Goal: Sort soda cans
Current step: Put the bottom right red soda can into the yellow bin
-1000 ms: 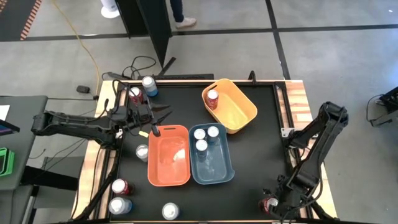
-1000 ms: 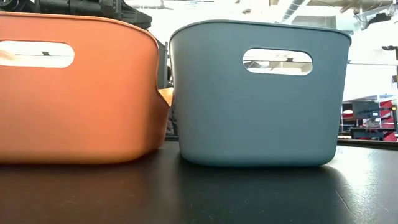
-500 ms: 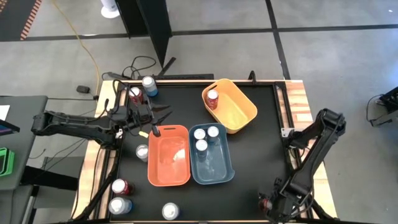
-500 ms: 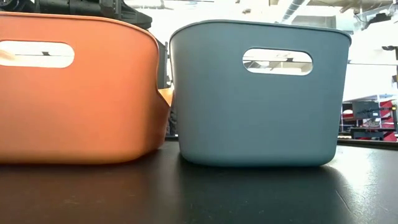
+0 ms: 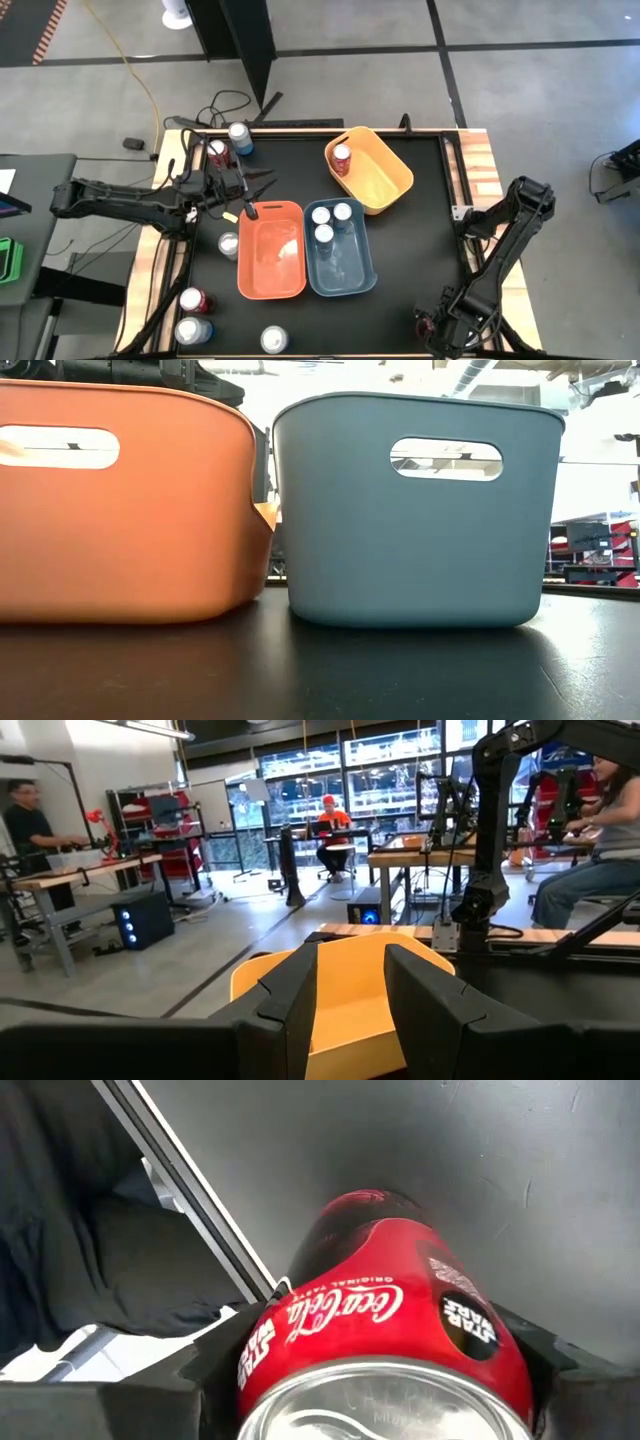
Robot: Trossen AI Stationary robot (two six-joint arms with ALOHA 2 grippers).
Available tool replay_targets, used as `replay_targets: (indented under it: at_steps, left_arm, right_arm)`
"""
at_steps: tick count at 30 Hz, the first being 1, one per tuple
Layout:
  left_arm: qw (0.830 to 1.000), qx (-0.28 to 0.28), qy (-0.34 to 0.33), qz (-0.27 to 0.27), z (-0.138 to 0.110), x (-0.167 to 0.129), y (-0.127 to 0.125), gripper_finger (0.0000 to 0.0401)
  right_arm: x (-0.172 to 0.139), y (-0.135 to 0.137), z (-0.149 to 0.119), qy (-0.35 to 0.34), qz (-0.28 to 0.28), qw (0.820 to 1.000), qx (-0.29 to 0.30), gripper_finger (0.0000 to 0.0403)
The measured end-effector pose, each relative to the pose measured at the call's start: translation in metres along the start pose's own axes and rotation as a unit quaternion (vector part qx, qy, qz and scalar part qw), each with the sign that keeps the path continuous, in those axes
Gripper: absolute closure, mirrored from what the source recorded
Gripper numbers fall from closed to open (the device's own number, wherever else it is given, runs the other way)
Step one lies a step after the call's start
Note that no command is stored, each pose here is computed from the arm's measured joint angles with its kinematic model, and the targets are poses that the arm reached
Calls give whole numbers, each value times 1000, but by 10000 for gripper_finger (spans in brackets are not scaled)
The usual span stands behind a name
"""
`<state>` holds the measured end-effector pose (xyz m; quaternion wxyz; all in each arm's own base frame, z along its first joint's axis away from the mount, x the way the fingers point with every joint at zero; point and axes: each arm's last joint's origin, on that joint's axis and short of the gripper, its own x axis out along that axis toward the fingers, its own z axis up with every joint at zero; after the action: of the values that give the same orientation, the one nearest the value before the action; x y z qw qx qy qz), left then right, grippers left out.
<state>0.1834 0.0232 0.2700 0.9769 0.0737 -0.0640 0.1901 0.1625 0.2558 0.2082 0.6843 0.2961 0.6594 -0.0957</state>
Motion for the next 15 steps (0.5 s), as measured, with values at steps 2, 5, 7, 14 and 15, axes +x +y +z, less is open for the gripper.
replay_targets:
  at_steps: [2, 5, 7, 14, 15]
  left_arm:
    - [1000, 4, 0, 0, 0, 0, 0, 287]
    - [1000, 4, 0, 0, 0, 0, 0, 287]
    - [1000, 4, 0, 0, 0, 0, 0, 287]
    - [1000, 3, -5, 1, 1, 0, 0, 287]
    - [1000, 2, -6, 1, 1, 0, 0, 287]
  right_arm:
    - [0, 0, 3, -4, -2, 1000, 0, 106]
    - [-3, -1, 10, -7, -5, 1000, -9, 106]
    - [-8, -1, 16, -21, -11, 1000, -19, 106]
    - [-54, 3, 47, -65, -37, 995, -62, 106]
    - [-61, 2, 52, -64, -47, 994, -72, 106]
